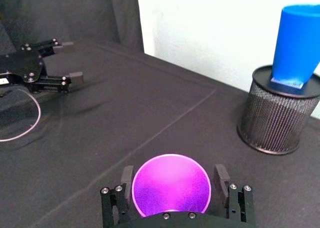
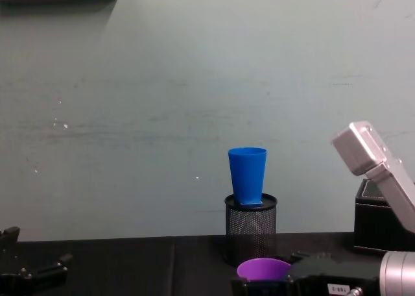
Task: Pick up one cup with a gripper and tap it against the other cup.
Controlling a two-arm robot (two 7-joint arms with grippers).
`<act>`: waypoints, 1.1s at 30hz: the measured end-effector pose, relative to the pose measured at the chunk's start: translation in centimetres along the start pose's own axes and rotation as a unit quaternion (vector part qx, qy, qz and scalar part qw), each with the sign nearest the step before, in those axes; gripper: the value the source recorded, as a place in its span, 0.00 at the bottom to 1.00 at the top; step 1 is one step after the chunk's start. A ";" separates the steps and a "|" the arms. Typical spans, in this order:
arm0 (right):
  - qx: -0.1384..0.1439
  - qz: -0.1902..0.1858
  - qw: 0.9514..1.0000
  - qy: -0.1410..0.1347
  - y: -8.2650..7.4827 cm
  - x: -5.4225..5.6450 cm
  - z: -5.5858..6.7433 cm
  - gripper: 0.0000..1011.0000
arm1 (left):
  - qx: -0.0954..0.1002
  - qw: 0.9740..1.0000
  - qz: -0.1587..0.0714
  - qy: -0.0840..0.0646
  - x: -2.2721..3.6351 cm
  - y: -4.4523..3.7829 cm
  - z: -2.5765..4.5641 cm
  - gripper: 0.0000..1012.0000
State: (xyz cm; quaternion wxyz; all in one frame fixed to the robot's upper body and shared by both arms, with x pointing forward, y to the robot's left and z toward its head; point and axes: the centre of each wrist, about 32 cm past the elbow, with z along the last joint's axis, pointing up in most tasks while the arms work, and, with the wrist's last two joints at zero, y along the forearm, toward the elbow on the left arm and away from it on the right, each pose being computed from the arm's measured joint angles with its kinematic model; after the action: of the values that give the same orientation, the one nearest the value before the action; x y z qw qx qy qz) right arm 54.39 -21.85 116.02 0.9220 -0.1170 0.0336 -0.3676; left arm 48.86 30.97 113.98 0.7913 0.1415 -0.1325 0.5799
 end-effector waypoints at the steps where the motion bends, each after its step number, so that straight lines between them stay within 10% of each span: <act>1: 0.002 0.000 1.000 -0.002 0.0 0.0 0.0 0.99 | 0.000 1.000 0.000 0.000 0.00 0.00 0.00 1.00; 21: 0.107 -0.029 0.993 -0.041 -0.9 -0.5 0.3 0.99 | 0.000 1.000 0.000 0.000 0.00 0.00 0.00 1.00; 33: 0.079 -0.178 0.978 -0.070 -1.6 -2.2 0.8 0.99 | 0.000 1.000 0.000 0.000 0.00 0.00 0.00 1.00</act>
State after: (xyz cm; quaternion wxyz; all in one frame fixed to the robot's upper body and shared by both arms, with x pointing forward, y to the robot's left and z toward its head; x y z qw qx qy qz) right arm 51.86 -21.32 117.12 0.8481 -0.0738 -0.0816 -0.5183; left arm 48.86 30.97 113.98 0.7913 0.1415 -0.1324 0.5799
